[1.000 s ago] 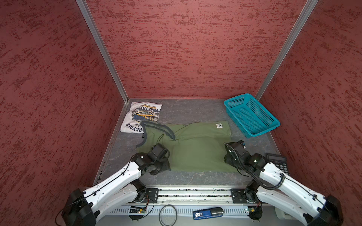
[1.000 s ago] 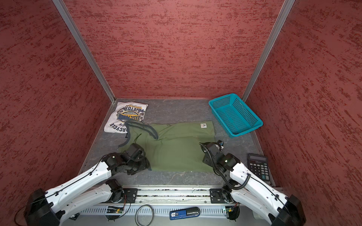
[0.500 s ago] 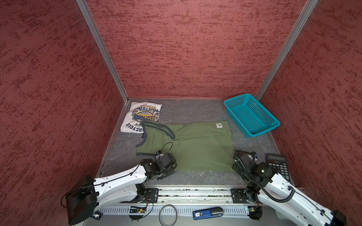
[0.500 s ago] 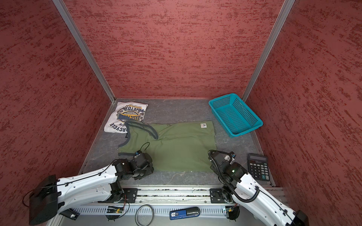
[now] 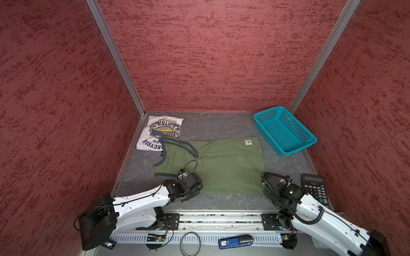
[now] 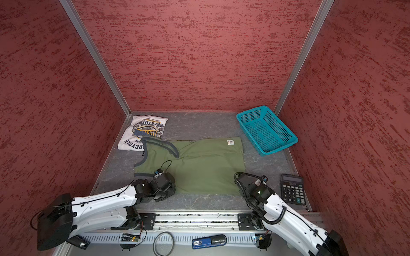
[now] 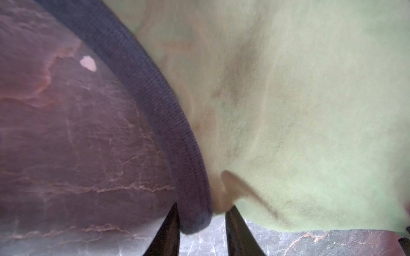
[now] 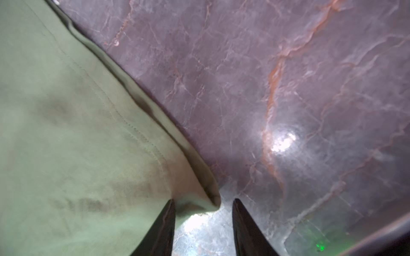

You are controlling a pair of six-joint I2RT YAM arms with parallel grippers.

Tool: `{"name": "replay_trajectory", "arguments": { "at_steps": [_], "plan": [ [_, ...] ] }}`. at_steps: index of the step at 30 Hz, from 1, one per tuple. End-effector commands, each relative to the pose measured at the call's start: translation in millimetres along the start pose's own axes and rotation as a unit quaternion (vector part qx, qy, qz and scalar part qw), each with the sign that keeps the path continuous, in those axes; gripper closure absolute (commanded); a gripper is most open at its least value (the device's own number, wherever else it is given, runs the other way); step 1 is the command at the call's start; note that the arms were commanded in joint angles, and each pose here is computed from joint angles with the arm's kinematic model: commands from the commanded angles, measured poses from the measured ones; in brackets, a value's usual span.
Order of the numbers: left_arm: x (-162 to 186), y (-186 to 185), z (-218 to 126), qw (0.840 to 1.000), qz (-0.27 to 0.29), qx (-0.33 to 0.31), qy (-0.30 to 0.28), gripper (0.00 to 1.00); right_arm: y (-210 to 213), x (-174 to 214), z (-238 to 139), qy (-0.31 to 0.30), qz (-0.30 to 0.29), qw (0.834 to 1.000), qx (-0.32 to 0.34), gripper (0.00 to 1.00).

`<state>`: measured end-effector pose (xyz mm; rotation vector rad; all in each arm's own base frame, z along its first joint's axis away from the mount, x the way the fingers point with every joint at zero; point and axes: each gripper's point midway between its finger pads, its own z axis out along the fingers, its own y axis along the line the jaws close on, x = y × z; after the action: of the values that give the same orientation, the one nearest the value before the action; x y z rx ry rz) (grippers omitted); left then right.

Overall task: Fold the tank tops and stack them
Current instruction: 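Grasp the near corners of the green tank top with both grippers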

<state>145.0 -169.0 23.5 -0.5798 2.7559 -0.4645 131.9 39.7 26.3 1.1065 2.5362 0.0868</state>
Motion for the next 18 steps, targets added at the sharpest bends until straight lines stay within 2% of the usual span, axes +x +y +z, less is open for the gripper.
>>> {"name": "replay_trajectory", "arguments": {
  "at_steps": [1, 6, 9, 12, 14, 18],
  "plan": [
    [-4.0, -4.6, 2.0, 1.0, -0.004, 0.008, -0.011, 0.66, 12.1, -10.3, -2.6, -0.024, 0.042, 0.999, -0.014, 0.56],
    [-3.7, -2.3, 4.2, 1.0, -0.004, 0.001, -0.011, 0.69, 20.9, -7.7, 2.9, -0.017, 0.038, 0.999, -0.012, 0.57],
    [-5.8, -2.3, 3.2, 1.0, -0.006, 0.003, -0.014, 0.76, 21.3, -7.0, 4.6, -0.015, 0.037, 0.999, -0.001, 0.57],
    [-10.0, -12.3, -0.7, 1.0, 0.01, 0.017, -0.018, 0.87, 20.9, -7.3, 4.9, -0.016, 0.037, 0.999, 0.002, 0.61],
    [-13.7, -19.0, -3.9, 0.999, 0.017, 0.025, -0.019, 0.9, 20.3, -8.3, 4.6, -0.019, 0.034, 0.999, 0.004, 0.66],
    [-19.5, -29.6, -9.1, 0.999, 0.023, 0.04, -0.018, 0.95, 19.2, -10.6, 4.0, -0.024, 0.028, 0.999, 0.007, 0.85]
  ]
}}
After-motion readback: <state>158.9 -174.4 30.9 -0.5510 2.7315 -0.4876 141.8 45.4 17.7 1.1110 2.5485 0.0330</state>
